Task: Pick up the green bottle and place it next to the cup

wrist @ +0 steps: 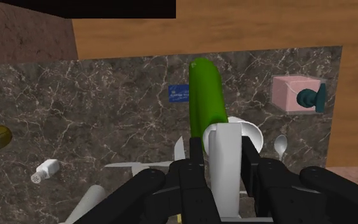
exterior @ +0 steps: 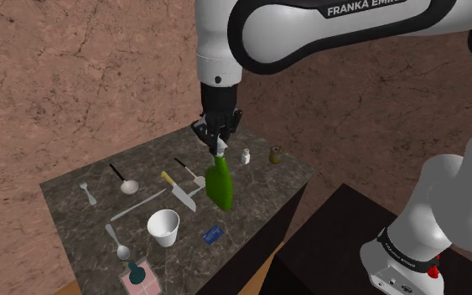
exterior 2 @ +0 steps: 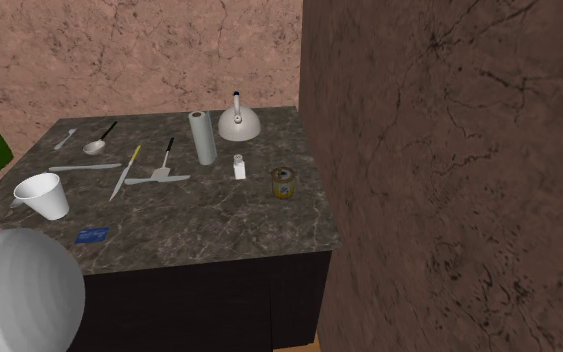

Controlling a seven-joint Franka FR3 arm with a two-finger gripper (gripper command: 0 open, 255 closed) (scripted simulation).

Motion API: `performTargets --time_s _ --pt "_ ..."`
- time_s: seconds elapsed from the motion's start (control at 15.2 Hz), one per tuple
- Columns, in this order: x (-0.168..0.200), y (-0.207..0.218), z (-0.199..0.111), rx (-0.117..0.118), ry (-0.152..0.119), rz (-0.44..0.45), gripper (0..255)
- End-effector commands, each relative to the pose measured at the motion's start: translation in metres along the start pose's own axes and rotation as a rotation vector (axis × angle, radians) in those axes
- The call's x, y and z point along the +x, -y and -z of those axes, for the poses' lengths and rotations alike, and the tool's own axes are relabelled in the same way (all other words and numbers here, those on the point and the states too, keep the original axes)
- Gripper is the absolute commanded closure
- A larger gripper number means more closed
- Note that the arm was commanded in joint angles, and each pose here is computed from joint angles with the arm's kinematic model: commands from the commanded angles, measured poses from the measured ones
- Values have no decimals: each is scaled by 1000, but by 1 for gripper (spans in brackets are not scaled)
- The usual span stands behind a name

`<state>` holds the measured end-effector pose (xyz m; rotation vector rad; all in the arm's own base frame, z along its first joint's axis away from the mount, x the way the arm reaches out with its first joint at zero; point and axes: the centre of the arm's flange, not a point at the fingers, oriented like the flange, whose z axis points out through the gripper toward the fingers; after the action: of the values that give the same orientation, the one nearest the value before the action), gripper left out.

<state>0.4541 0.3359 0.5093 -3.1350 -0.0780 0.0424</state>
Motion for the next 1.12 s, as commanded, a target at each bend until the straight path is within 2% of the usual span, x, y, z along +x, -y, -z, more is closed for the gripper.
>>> performTargets --time_s 0.0,0.73,1.06 --pt "-4 28 -2 0 0 -1 255" --pt "-19 172 -3 0 0 -1 255" --pt "-18 172 -29 0 0 -1 255"
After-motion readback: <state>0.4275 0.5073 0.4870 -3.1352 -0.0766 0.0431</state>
